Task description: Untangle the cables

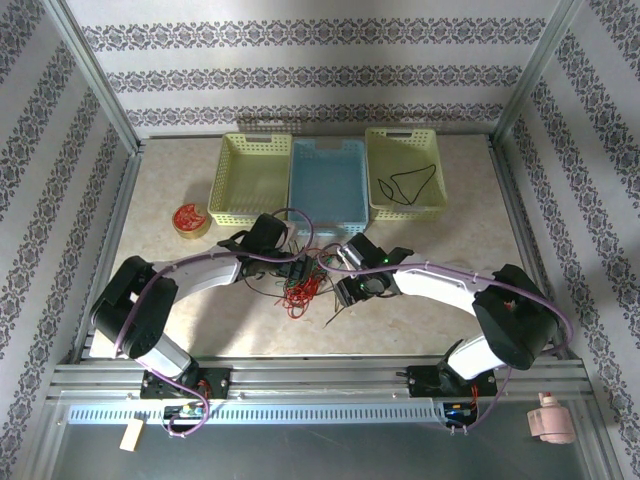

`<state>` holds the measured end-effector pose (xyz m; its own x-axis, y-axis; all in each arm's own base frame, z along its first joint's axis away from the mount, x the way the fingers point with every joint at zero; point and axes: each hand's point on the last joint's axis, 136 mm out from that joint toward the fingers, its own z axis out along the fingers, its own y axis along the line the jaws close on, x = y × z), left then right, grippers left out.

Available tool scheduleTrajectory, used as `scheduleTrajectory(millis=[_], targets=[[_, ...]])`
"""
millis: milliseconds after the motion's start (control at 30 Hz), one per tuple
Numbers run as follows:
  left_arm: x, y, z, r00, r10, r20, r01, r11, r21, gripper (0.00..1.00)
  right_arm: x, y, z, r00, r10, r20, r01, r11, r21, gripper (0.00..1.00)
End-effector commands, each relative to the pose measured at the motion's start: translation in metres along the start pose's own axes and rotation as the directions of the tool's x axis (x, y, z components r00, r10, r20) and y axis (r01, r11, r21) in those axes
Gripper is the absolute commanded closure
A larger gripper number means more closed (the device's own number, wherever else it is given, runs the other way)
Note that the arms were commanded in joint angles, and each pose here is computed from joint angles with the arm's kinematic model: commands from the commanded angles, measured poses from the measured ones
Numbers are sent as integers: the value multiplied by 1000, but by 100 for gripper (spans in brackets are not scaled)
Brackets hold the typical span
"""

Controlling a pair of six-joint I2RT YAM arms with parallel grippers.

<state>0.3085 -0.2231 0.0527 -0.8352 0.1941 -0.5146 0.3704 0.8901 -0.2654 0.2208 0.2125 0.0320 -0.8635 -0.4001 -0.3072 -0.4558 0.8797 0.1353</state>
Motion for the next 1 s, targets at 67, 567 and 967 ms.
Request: scheduleTrajectory(millis=[67, 567, 967], targets=[[15, -17, -2, 994, 76, -74, -73, 996, 50, 2, 12, -17, 9, 998, 57, -42, -53, 996, 73, 40], [38, 3, 21, 989, 49, -139, -56, 997, -46, 12, 4, -27, 28, 998, 14, -65, 5, 957, 291, 69], [38, 7, 24, 991, 20, -133, -30, 997, -70, 12, -42, -50, -18, 965, 136, 225, -185, 959, 216, 100]])
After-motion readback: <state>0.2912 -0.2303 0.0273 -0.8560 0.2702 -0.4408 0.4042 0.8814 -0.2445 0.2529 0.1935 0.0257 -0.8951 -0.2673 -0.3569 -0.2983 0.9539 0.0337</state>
